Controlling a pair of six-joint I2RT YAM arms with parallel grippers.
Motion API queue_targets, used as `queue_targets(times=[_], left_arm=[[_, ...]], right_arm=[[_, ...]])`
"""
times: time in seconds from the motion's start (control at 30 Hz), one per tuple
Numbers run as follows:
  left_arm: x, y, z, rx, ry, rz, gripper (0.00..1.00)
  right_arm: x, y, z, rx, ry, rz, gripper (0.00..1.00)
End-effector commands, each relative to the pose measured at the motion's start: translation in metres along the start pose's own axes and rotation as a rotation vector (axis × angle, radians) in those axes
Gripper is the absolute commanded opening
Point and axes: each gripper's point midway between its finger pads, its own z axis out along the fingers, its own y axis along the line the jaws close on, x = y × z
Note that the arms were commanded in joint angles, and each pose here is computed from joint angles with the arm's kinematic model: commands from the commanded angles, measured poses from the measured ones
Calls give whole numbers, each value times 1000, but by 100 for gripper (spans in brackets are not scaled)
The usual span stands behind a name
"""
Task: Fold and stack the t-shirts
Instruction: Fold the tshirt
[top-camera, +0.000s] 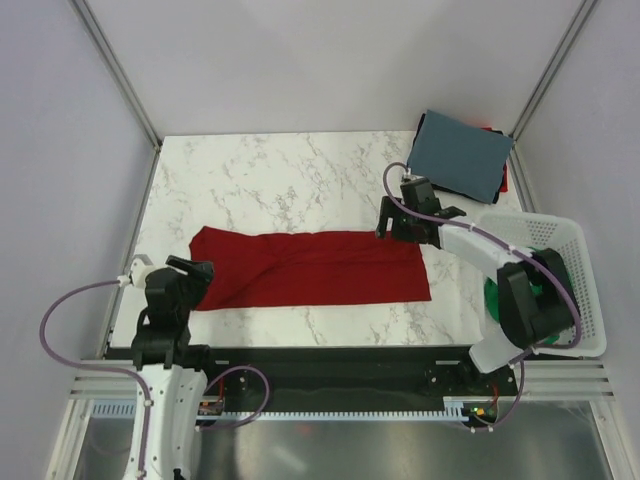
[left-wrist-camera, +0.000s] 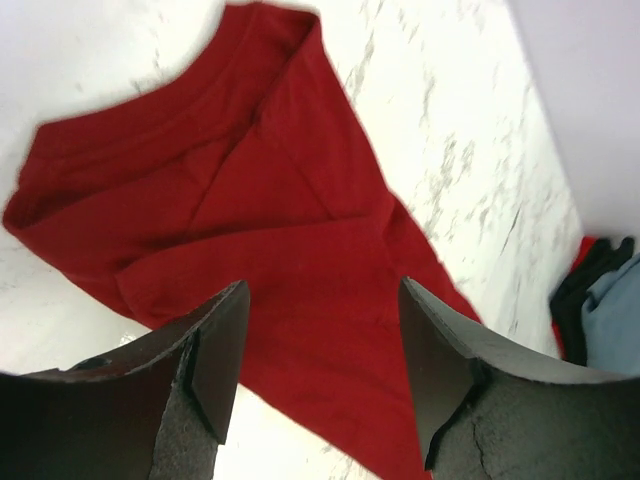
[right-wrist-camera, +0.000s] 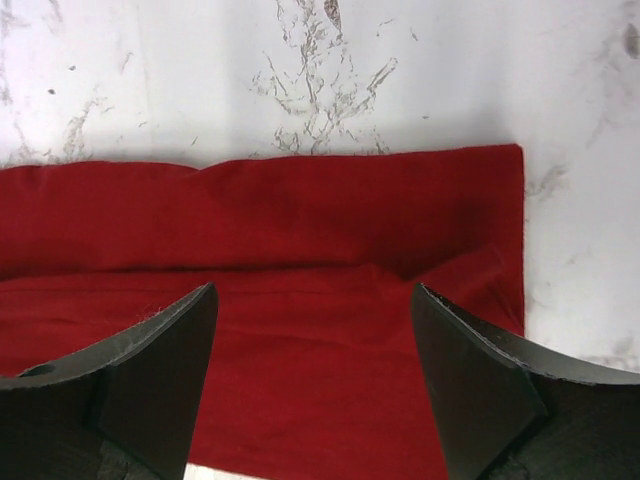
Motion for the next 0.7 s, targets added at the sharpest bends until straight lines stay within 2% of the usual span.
queue_targets(times=[0.0, 0.07, 0.23, 0.5, 0.63, 0.67], left_arm=[[20, -15, 21, 35, 122, 17, 68], [33, -24, 36, 71, 193, 21, 68], [71, -4, 66, -7, 334, 44, 67], [91, 21, 100, -92, 328, 0, 65], [89, 9, 128, -116, 317, 32, 64], [89, -10, 137, -89, 324, 46, 64]], right_arm=[[-5, 4, 21, 11, 47, -41, 85], [14, -6, 37, 51, 129, -51, 85], [45, -21, 51, 92, 205, -34, 85], [110, -40, 18, 126, 276, 73, 83], [130, -21, -11, 70, 265, 77, 84], [145, -21, -15, 77, 288, 111, 84]])
